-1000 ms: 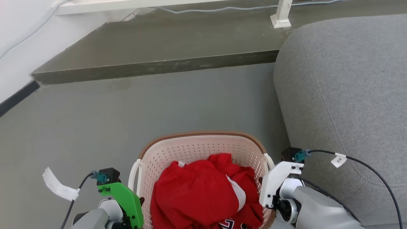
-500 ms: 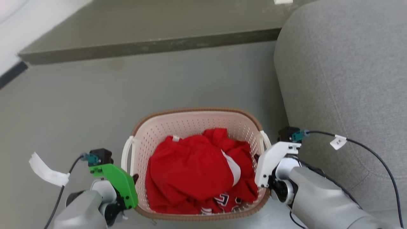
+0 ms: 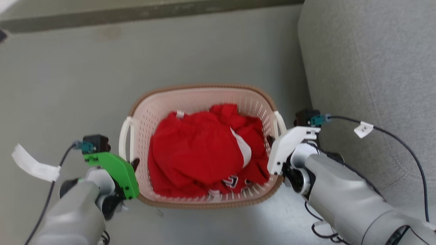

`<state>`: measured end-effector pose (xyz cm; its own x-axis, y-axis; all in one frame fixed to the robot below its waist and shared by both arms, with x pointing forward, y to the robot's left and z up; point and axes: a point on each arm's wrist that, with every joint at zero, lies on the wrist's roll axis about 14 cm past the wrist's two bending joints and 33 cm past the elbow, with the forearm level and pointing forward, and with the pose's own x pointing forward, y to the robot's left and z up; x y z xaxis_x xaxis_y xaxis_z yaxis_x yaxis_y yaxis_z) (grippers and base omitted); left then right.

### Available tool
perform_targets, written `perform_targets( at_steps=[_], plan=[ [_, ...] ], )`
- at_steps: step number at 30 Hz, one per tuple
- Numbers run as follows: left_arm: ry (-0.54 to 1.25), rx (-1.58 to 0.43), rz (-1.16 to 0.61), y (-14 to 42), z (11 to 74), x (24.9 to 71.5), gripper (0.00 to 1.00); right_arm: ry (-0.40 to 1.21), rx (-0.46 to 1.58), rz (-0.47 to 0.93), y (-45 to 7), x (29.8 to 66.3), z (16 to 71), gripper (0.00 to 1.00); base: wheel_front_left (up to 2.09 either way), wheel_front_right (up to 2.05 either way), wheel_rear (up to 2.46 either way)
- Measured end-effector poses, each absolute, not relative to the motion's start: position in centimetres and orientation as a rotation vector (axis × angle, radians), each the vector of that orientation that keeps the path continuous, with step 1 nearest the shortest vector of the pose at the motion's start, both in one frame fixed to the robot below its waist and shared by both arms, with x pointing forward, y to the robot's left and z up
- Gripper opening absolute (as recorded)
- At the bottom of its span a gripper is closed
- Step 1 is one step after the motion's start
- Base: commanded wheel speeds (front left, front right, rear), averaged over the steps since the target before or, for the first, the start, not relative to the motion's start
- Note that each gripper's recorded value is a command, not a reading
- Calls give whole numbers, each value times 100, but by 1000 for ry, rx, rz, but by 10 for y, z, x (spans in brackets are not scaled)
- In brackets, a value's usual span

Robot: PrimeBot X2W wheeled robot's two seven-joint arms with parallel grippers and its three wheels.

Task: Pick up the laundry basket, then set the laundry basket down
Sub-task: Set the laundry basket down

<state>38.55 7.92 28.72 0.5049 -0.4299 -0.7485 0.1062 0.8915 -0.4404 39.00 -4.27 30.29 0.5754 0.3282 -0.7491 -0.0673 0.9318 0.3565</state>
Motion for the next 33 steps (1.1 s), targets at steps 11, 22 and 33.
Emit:
perform_targets(
  at_steps=[11, 22, 33],
  plan=[
    [990, -347, -331, 88, 263, 415, 0, 954, 307, 248, -38, 416, 277, 0, 0, 0, 0],
    [1015, -366, -341, 87, 237, 434, 0, 982, 301, 237, -39, 437, 247, 0, 0, 0, 0],
    [1025, -389, -335, 89, 205, 459, 0, 1003, 299, 224, -38, 463, 210, 0, 0, 0, 0]
  ],
)
